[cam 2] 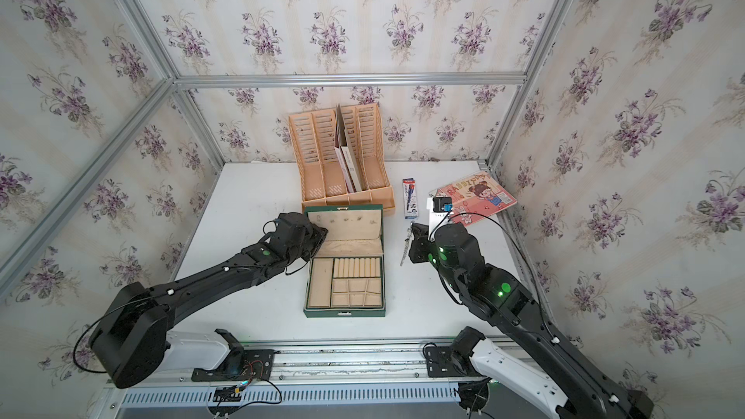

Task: Put jewelry chain into jewelry box
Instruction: Open the fastener on the jewelry box.

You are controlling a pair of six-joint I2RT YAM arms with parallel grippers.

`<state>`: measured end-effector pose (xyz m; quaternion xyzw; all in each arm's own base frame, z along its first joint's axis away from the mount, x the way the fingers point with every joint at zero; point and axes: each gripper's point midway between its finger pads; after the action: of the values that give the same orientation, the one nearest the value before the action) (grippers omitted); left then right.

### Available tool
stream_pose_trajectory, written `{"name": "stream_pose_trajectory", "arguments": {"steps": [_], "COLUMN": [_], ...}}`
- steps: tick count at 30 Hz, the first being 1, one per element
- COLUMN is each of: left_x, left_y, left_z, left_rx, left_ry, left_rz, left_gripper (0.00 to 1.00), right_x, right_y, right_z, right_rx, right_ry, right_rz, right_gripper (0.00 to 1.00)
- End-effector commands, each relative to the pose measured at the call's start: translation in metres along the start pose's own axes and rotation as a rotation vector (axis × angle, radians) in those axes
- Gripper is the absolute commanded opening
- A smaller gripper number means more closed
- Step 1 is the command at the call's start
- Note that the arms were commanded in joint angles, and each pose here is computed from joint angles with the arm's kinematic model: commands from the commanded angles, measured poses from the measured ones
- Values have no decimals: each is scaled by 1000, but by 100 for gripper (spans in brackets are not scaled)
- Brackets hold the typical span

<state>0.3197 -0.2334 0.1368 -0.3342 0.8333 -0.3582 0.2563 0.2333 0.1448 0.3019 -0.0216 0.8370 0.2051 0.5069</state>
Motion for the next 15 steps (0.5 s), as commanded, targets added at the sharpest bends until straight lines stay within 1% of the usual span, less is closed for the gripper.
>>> {"name": "stream_pose_trajectory", "arguments": {"steps": [1, 5, 7, 8, 12, 15], "left_x": [-2, -6, -8, -8, -6, 0], "left_y": [-9, -18, -23, -25, -35, -37], "left_z": [-5, -15, -21, -23, -26, -21], "left_rx": [17, 37, 49, 52, 52, 33], "left_ry": [-5, -16, -22, -20, -7, 13], "left_rz": [23, 44, 58, 67, 94, 109], "left_gripper": [21, 23, 26, 29, 45, 50], "right_x": [-8, -8, -9, -8, -7, -6], "right_y": [2, 2, 1, 1, 1, 2], "right_z": [-2, -4, -5, -5, -4, -3], "right_rx": [-8, -8, -8, -6, -7, -12], "right_ry": [-26, -31, -32, -33, -30, -28], "right_rz": [13, 14, 15, 15, 16, 17], "right_gripper": [0, 0, 0, 0, 0, 0]}}
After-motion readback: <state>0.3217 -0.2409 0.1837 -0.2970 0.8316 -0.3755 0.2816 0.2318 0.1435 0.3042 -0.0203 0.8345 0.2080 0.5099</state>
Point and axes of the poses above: each gripper's point midway between its finger pads, its own z axis out along the fingers, its own y axis along the line the jaws close on, x = y × z, and after that the axes turned 3 degrees about z, right-handed
